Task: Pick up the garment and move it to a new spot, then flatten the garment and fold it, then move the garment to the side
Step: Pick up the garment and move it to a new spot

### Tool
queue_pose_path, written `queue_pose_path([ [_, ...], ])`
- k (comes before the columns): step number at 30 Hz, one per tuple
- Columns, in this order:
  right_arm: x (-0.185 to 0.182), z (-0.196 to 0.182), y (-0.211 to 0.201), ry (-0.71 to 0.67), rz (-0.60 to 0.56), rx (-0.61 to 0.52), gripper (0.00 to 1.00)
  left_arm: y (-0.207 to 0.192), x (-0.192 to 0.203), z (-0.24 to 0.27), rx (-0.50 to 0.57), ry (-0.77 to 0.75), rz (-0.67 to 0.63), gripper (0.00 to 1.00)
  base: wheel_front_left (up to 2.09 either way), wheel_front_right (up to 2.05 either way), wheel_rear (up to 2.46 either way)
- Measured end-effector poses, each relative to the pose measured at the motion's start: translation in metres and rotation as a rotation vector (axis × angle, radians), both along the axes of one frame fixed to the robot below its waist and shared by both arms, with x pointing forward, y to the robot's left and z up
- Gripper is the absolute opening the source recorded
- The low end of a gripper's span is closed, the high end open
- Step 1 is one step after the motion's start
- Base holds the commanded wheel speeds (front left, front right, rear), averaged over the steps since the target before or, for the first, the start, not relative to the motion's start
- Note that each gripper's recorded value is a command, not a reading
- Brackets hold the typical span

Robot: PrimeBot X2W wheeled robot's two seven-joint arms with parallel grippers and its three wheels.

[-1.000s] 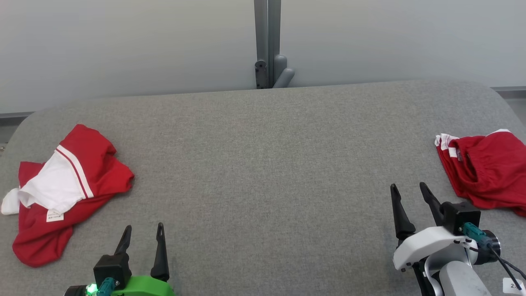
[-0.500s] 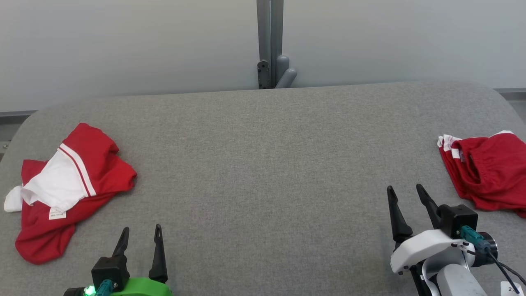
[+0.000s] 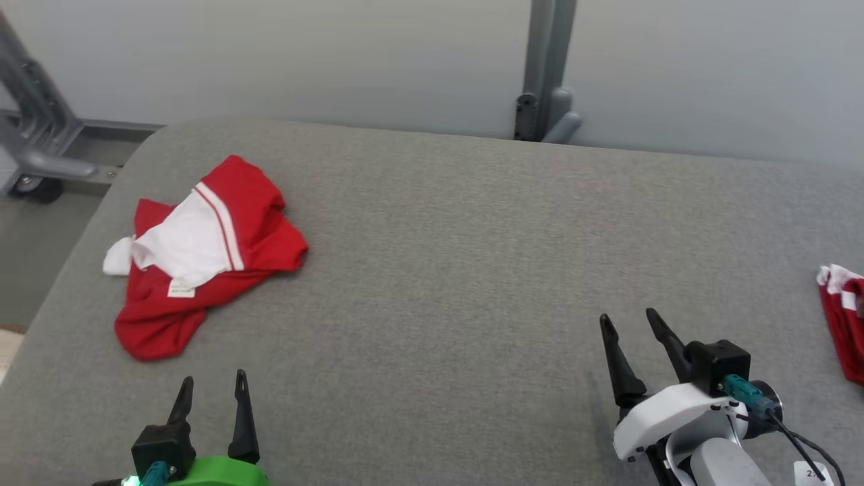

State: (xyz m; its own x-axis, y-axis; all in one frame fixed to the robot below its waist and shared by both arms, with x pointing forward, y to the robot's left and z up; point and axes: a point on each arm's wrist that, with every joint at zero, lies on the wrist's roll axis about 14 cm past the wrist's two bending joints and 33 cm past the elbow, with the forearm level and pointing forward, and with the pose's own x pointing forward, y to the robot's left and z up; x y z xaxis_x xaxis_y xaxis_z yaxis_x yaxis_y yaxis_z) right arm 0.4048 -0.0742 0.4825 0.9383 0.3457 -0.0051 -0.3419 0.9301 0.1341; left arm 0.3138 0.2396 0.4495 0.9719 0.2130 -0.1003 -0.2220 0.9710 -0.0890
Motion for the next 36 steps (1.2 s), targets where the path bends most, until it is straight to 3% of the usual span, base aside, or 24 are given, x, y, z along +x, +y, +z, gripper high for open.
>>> queue_pose_path([
  [14, -0.008, -0.002, 0.128, 0.023, 0.359, 0.023, 1.00, 0.079, -0.095, -0.011, -0.005, 0.031, 0.321, 1.00, 0.00, 0.00, 0.00],
  [21, -0.010, -0.004, 0.149, 0.027, 0.414, 0.017, 1.00, 0.083, -0.114, -0.021, -0.067, 0.042, 0.363, 1.00, 0.00, 0.00, 0.00],
  [28, 0.004, -0.001, 0.141, -0.005, 0.393, -0.006, 1.00, 0.092, -0.076, -0.001, -0.069, -0.015, 0.319, 1.00, 0.00, 0.00, 0.00],
  [36, 0.040, -0.006, 0.118, -0.031, 0.346, -0.015, 1.00, 0.115, 0.015, 0.042, 0.000, -0.081, 0.220, 1.00, 0.00, 0.00, 0.00],
])
